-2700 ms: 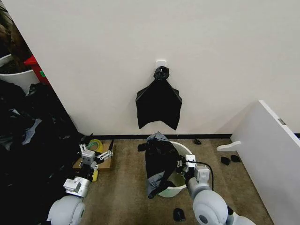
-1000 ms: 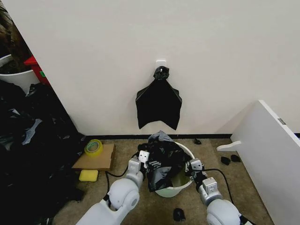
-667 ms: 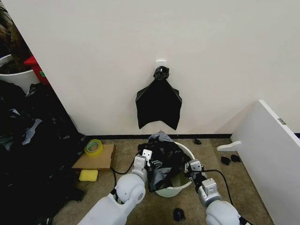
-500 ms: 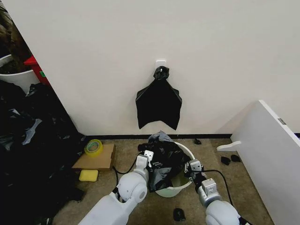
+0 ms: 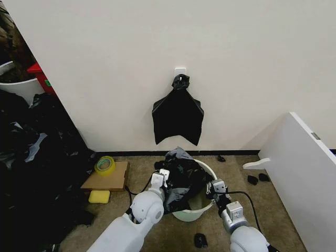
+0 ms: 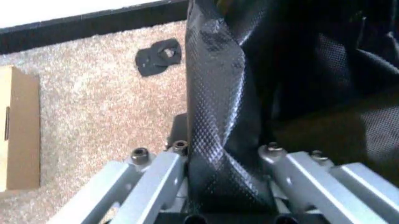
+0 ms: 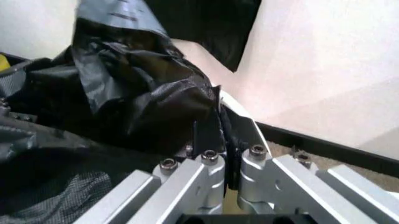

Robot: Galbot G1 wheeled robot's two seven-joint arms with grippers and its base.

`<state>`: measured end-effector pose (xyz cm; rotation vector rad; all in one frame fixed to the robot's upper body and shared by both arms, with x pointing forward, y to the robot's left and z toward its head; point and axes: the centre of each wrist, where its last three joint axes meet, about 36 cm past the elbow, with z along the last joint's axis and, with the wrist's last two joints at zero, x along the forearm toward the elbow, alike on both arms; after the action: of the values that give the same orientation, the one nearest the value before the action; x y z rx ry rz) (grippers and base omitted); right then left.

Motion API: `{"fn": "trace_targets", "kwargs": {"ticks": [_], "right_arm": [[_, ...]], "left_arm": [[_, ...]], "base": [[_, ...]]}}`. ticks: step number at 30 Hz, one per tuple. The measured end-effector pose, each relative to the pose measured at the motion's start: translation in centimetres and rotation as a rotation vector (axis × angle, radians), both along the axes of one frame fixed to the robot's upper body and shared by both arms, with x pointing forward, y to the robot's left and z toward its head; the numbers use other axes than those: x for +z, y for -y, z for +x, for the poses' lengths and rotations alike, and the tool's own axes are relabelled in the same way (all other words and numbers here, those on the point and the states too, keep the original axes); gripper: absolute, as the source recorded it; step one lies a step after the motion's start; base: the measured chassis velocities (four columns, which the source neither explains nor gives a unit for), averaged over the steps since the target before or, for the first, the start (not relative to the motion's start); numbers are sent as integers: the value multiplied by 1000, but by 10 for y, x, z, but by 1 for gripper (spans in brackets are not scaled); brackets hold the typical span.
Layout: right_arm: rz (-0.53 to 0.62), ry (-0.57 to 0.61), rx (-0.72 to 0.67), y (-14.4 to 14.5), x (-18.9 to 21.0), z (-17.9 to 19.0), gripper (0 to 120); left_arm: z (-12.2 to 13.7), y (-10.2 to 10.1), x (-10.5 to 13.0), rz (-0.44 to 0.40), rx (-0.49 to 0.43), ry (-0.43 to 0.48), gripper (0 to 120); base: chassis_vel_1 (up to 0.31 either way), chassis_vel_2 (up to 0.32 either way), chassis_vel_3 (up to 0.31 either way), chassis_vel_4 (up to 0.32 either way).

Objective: Place the garbage bag over the trash bin.

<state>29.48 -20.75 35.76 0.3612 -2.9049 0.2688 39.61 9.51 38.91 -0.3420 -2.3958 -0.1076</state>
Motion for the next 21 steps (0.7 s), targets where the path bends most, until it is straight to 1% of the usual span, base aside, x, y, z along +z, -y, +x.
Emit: {"fn": "trace_targets", "kwargs": {"ticks": [2,4,5,6,8,9,10,12,13,14,16,17,18,19,21], "right_arm": [[32,34,33,1,0,0,0],[39,44,42,1,0,0,0],[57,70,60,3,1,2,0],[93,112,93,8,3,5,0],[120,131,110,14,6,10,0],[120,131,110,14,6,10,0],[137,134,107,16,8,13,0],[177,124,83,20,10,16,0],[177,124,83,20,10,16,0],[206,104,49,23,12,16,0],[234,70,1,26,13,15,0],[258,37,-35,28,15,15,0],[258,37,-35,28,15,15,0],[276,9,-60,29,16,15,0],[281,-1,-69,29,16,14,0]], "left_arm": [[-4,-8,5,-10,9,4,6],[-5,-11,8,-14,11,10,4],[-8,-20,15,-17,13,25,3],[-20,-44,28,-18,4,68,2],[-29,-65,37,-2,-14,114,1],[-29,-65,37,-2,-14,114,1],[-34,-75,42,10,-30,146,1],[-41,-88,53,32,-65,194,1],[-41,-88,53,32,-65,194,1],[-45,-94,61,42,-98,226,1],[-50,-99,67,43,-149,256,1],[-56,-102,72,28,-200,270,1],[-56,-102,72,28,-200,270,1],[-62,-104,76,8,-237,282,1],[-64,-105,78,-3,-249,290,1]], "base": [[0,0,0,0],[0,0,0,0],[0,0,0,0],[0,0,0,0],[0,0,0,0],[0,0,0,0],[0,0,0,0],[0,0,0,0],[0,0,0,0],[0,0,0,0],[0,0,0,0],[0,0,0,0],[0,0,0,0],[0,0,0,0],[0,0,0,0]]}}
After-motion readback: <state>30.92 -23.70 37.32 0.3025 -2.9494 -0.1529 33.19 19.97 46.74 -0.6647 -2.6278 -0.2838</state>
